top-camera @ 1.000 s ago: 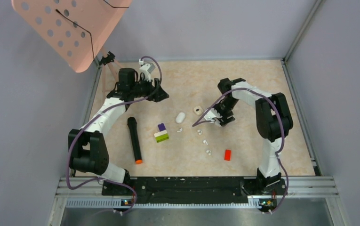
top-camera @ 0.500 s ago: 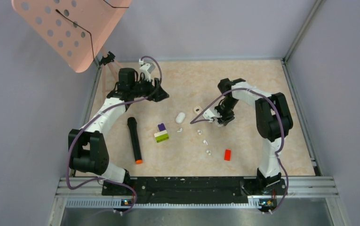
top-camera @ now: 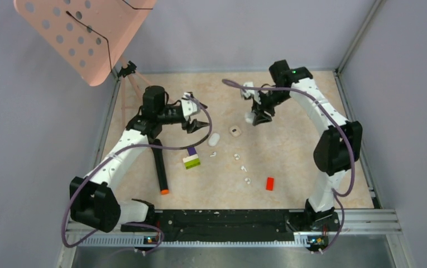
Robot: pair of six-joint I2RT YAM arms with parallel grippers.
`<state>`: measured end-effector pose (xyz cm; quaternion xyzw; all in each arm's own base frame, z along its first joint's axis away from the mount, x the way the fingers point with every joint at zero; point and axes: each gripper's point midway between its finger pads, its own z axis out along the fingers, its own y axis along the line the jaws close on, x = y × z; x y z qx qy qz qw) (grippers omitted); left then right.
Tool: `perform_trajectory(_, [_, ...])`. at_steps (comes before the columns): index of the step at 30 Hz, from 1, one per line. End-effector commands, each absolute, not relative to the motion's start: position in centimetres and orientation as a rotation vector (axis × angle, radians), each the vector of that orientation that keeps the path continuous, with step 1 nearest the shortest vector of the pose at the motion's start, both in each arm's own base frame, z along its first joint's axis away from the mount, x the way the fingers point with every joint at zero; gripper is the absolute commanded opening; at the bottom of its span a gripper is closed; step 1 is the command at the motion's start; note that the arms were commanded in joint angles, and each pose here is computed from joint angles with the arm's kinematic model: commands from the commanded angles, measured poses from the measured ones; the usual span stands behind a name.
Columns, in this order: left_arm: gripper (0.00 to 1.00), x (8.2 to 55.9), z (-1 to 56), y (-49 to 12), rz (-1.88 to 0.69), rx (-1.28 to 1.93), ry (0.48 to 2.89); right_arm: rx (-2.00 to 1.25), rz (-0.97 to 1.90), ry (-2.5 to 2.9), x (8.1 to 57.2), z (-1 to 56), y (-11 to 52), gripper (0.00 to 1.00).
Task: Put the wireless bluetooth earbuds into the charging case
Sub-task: Pick up the charging case at the center of the board.
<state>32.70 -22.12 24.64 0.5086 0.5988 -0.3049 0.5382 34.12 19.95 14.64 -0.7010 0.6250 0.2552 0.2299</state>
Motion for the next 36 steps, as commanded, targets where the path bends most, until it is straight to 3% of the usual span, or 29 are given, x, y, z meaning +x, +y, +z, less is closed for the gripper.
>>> perform_trajectory(1, [0.68, 30.0, 29.0, -25.1, -0.433, 1.641, 0.751, -1.673, 0.916, 1.651, 31.4, 25.3, 23.7, 0.18])
perform_trajectory(13, [0.67, 30.1, 29.2, -28.6, -0.213, 1.774, 0.226, -1.851, 0.869, 1.517, 28.6, 27.2, 28.3, 0.17])
perform_trajectory(36, [0.5, 30.2, 28.6, -30.7, -0.181, 1.767, -0.003, -1.907, 0.892, 1.497, 28.9, 27.1, 30.5, 0.17])
